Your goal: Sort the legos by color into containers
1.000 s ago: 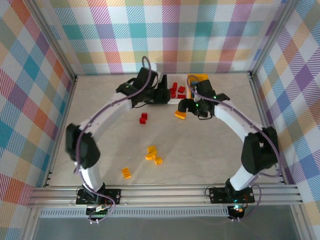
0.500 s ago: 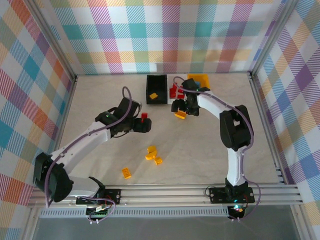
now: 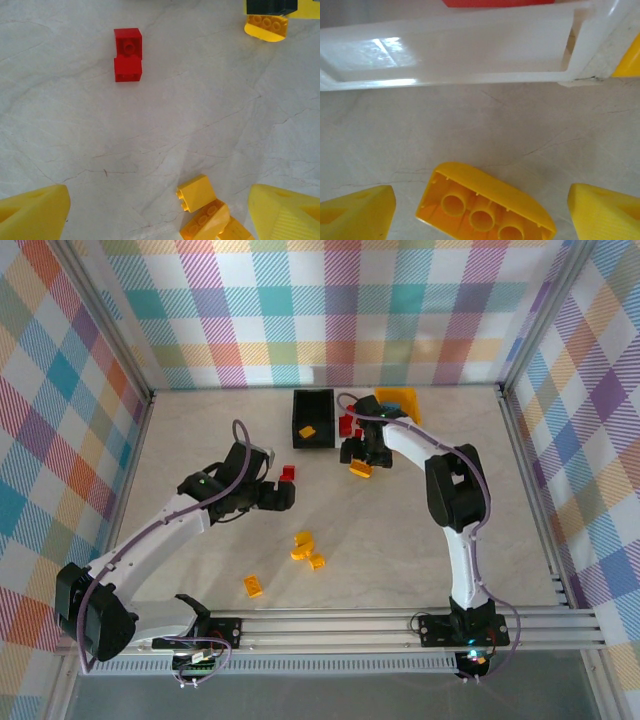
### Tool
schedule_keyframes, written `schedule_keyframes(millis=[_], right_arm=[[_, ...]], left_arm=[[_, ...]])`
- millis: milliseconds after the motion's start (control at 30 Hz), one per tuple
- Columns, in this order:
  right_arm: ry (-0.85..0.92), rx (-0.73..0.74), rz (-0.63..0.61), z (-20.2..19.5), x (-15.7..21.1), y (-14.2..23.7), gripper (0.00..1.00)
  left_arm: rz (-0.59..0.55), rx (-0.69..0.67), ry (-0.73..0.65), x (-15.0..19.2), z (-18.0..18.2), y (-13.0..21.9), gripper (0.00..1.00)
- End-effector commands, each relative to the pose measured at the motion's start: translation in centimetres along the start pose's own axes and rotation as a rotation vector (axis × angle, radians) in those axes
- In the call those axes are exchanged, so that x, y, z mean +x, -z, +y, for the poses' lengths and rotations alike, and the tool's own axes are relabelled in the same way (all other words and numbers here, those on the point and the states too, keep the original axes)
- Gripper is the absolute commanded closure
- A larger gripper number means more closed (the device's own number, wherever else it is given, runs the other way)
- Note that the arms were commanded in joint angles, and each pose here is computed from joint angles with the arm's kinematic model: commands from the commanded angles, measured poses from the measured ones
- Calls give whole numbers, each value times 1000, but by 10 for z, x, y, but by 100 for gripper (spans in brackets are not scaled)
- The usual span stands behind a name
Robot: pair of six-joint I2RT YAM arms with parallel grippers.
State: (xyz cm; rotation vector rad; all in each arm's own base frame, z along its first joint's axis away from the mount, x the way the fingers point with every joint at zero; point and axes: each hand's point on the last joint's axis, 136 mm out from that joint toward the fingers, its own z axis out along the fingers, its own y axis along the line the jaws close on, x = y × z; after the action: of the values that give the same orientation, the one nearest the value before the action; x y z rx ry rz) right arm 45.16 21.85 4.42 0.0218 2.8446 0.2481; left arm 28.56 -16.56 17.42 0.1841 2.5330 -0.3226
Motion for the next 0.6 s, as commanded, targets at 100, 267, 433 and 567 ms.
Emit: schedule_keyframes(millis=[100, 267, 433, 567], right_arm=[[49, 22, 18, 3, 1, -5, 15], [101, -15, 27, 18, 8, -7, 19], [182, -26, 17, 36, 18, -2, 21], [189, -24, 23, 36, 25, -2, 24]], left_arm=[[-7, 1, 10, 6, 7, 6, 8], [2, -2, 16, 11, 11, 4, 7], [7, 3, 21, 14, 13, 3, 7], [8, 8, 32, 16, 14, 2, 7]])
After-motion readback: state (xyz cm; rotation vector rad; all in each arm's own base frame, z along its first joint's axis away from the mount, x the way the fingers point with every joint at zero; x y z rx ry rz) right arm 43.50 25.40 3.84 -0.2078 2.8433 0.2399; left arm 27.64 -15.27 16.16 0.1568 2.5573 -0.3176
